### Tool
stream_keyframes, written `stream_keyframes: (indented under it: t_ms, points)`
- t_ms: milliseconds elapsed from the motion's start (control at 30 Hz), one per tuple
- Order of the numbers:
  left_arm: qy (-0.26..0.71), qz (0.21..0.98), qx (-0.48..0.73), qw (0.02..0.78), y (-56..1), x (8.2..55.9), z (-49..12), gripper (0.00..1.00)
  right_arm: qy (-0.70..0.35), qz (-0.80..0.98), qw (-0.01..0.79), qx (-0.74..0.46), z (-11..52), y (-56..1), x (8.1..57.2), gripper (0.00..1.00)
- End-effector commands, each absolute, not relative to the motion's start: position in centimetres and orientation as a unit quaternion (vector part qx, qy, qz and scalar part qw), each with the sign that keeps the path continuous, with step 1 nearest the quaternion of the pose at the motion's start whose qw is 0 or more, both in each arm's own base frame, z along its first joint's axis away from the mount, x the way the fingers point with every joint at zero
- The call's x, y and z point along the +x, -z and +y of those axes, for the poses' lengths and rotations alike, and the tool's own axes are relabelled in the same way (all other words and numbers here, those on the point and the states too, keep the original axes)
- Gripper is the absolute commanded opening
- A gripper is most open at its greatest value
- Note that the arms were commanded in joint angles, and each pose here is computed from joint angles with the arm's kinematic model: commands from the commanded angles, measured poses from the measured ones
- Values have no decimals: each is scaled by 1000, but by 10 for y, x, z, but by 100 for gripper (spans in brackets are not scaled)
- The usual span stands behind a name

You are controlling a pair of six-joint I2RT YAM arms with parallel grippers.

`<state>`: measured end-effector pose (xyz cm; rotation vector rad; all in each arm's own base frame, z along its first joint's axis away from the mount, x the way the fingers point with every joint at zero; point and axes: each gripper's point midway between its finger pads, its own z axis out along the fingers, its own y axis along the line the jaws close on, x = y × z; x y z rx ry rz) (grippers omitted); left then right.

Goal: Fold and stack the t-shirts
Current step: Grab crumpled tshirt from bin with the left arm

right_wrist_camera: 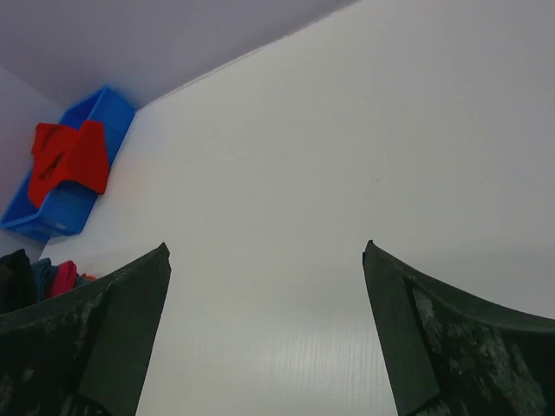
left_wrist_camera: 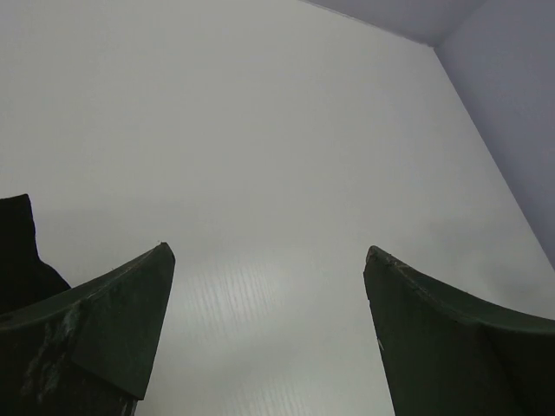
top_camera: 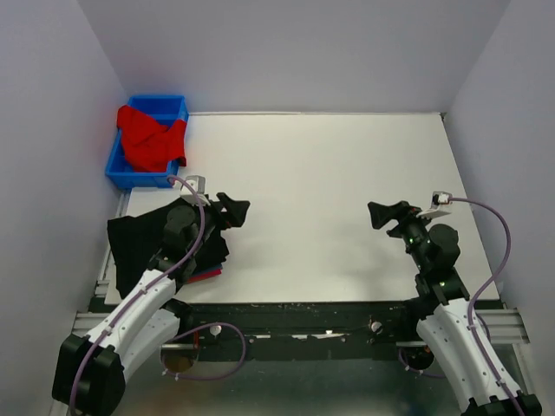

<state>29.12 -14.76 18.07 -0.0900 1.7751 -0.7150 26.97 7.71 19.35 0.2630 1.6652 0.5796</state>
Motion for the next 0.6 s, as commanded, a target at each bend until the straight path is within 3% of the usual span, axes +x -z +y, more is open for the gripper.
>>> stream_keyframes:
  t_ms: [0, 433, 567]
  points:
    - [316, 729, -18, 607, -206, 289, -149, 99, -255, 727, 629, 108, 79, -189, 267, 100]
    - [294, 750, -120, 581, -206, 313, -135, 99, -251, 723, 633, 115, 76, -180, 266, 100]
    - [222, 772, -197, 562, -225, 344, -113, 99, -252, 723, 633, 116, 76, -179, 266, 100]
